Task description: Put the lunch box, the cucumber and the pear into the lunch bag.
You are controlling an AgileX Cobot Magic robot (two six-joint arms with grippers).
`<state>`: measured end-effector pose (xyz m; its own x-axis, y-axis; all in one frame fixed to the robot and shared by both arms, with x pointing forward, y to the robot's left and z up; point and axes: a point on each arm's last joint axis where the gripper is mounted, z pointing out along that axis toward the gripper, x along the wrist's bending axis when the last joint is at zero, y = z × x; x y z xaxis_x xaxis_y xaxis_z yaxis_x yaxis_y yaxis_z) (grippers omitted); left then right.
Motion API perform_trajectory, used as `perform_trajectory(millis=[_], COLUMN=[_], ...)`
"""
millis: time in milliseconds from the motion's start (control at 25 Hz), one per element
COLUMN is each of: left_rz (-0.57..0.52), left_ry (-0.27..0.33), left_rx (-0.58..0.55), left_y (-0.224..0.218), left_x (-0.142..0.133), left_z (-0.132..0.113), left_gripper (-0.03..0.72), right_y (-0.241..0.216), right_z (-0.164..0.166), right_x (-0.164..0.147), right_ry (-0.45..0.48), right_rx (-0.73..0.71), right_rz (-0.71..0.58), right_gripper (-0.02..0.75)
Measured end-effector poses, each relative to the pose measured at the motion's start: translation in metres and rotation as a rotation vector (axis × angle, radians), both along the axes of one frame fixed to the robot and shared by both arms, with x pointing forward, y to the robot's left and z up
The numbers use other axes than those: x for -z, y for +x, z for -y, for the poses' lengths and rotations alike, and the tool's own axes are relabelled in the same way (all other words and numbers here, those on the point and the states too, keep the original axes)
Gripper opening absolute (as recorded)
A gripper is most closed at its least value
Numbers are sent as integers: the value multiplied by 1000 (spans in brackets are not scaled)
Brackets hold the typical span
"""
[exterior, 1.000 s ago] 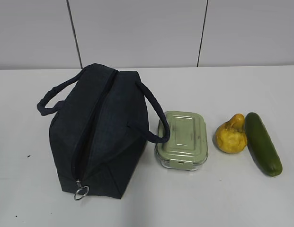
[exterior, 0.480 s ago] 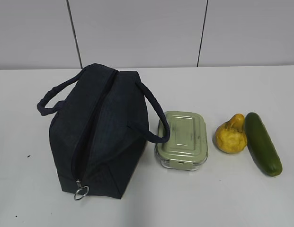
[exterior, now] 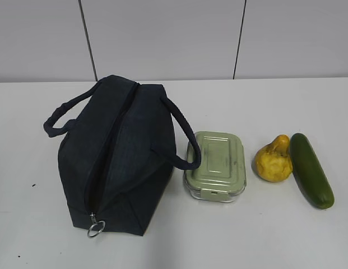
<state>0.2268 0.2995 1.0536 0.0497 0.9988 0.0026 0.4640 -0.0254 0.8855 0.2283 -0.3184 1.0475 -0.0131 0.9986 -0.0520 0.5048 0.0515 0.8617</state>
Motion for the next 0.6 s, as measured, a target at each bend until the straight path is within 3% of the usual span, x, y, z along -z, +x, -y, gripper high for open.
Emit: perform_trajectory(millis=[160,360,600], left_rz=[2,10,-122], left_ry=[-44,-195,-274], left_rx=[50,158,356], left_y=[0,14,60], left_x=[0,-13,-20], left_z=[4,19,40], left_gripper=[237,237,239], right_y=[0,0,0], right_z=[0,0,0], right_x=[0,0,0], right_ry=[1,1,3], right_rx=[-1,-1,-2], right_rz=[-2,-2,-2], right_gripper=[6,6,6])
